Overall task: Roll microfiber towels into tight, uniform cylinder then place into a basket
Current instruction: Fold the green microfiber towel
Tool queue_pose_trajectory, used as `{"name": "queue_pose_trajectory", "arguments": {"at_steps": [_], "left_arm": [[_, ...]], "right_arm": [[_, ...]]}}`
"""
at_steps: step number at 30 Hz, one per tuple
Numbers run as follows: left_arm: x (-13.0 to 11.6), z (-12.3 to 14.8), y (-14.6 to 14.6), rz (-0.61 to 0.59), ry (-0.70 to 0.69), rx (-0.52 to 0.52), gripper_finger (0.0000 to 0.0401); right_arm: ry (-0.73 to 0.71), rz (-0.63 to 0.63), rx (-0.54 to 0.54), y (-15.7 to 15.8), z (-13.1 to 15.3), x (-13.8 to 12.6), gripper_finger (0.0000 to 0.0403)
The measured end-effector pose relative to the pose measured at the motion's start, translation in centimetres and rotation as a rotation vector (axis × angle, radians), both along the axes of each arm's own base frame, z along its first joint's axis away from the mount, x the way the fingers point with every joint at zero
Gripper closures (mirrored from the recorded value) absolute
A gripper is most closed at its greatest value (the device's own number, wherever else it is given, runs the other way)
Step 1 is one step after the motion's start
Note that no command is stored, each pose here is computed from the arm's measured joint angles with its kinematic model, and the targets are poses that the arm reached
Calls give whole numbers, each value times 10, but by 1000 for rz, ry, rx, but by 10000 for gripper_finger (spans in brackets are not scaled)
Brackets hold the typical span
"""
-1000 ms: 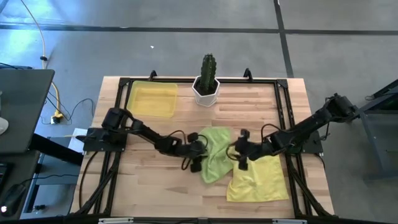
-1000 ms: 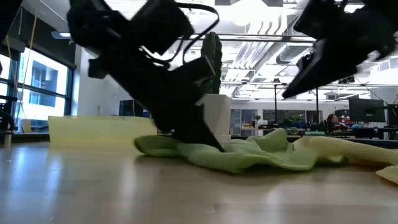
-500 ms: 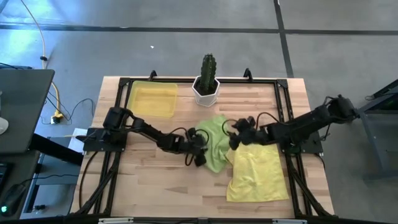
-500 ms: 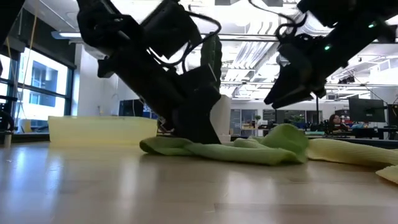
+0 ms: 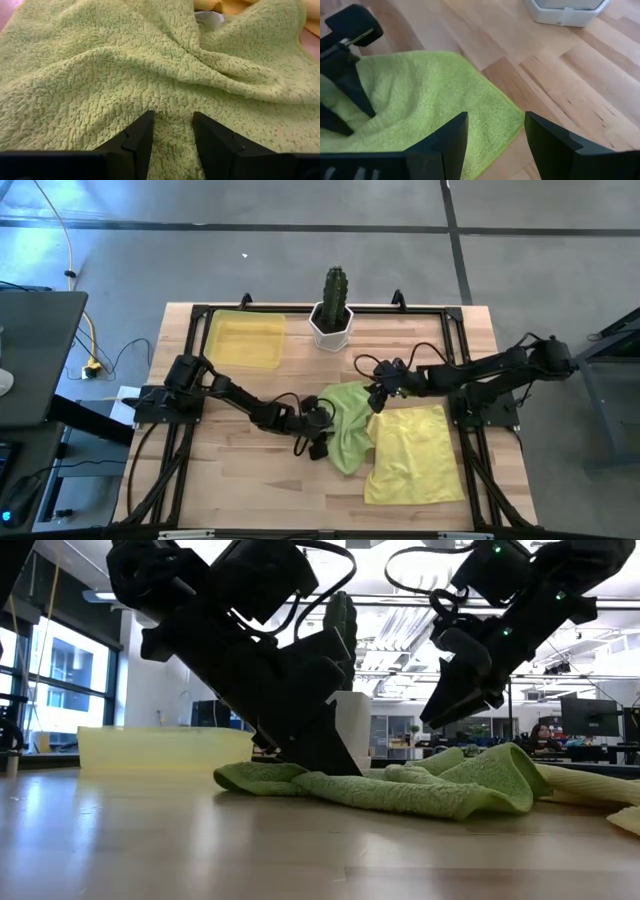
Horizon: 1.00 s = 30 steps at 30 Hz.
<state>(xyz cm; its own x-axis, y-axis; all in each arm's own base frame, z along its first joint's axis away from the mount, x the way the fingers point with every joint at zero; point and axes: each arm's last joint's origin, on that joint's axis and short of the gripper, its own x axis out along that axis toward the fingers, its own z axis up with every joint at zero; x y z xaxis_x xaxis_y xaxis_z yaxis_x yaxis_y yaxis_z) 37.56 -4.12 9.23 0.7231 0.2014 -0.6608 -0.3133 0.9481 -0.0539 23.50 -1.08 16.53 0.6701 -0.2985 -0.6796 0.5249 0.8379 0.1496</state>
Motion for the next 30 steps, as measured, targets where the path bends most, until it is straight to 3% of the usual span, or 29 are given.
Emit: {"name": "queue_pose_trajectory", "arguments": {"at_steps": [5, 14, 30], "left_arm": [[0, 0, 0, 17, -6, -12, 270], [0, 0, 0, 46, -15, -41, 270], [0, 0, 0, 48, -15, -39, 270]], "right_arm": [[19, -65, 30, -8, -8, 2, 214], [157, -150, 55, -23, -54, 17, 214], [178, -35, 15, -21, -58, 25, 214]]}}
